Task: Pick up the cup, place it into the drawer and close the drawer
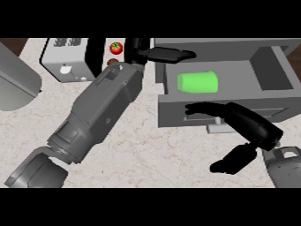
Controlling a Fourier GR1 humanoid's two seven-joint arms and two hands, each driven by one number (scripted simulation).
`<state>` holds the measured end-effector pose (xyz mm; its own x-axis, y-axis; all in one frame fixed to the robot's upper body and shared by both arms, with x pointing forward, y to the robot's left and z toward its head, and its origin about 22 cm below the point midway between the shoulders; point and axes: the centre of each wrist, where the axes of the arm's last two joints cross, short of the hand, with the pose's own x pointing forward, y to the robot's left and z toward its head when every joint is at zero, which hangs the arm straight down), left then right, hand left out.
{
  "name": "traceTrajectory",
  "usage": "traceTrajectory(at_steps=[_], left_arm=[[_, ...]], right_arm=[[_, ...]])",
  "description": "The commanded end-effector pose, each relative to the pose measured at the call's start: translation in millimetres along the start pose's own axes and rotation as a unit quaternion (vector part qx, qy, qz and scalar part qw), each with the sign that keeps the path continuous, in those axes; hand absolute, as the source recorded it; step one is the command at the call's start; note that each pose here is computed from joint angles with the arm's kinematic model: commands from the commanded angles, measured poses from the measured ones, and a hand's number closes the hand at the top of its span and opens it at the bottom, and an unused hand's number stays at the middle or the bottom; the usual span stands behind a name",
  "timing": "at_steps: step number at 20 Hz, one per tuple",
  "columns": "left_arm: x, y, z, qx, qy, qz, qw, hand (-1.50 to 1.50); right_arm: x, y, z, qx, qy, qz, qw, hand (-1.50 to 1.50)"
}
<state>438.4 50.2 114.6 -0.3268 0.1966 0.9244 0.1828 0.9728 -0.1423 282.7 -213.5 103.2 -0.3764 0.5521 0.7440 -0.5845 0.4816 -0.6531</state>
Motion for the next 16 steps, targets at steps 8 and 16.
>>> traceTrajectory(at_steps=[8,16], left_arm=[[-18,42,21,0.007,-0.017,0.037,0.9991,-1.50],[-19,77,37,-0.004,-0.003,0.052,0.9986,-1.50]], right_arm=[[-96,41,-56,0.055,0.113,0.054,0.991,1.50],[-143,2,-52,-0.047,0.096,0.029,0.994,1.50]])
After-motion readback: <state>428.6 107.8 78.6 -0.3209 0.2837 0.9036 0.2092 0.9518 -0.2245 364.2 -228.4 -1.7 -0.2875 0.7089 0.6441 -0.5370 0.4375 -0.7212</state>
